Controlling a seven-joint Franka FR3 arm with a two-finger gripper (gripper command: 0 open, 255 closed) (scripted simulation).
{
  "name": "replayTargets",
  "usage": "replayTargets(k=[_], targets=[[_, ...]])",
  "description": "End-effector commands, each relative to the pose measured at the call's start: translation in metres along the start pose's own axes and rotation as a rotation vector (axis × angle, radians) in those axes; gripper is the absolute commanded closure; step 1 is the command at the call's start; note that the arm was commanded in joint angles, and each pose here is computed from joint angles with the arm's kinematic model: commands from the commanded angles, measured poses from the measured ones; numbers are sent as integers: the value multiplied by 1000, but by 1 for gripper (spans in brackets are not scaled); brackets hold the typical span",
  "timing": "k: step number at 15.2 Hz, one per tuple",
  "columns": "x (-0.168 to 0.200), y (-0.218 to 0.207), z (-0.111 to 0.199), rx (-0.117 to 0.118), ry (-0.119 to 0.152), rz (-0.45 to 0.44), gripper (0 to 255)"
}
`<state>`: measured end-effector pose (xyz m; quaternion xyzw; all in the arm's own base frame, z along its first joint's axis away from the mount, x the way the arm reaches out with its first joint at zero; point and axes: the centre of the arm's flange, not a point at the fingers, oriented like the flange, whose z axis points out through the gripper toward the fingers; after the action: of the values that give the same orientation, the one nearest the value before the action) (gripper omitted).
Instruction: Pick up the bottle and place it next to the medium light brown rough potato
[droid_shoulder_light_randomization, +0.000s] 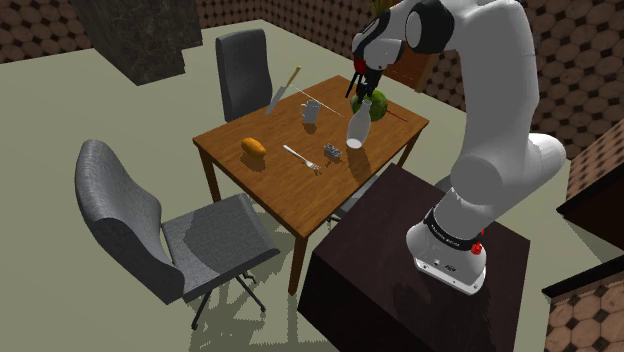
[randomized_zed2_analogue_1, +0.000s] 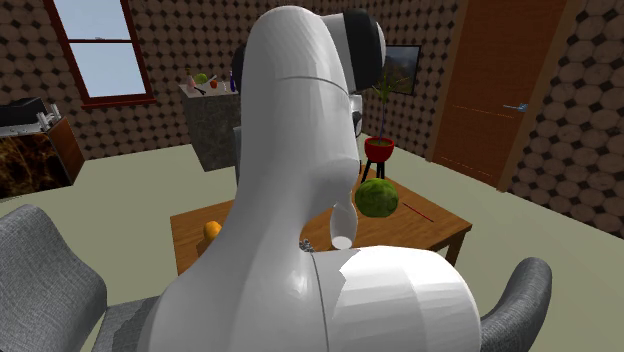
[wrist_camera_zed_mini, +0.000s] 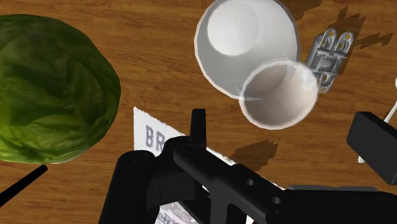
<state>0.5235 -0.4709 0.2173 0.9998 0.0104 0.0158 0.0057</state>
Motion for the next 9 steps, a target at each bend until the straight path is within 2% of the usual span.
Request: replayTargets(k=[1,5,9], targets=[[1,2,10,1,1,0,0],[1,2,34,1,1,0,0],[1,2,34,1,1,0,0]])
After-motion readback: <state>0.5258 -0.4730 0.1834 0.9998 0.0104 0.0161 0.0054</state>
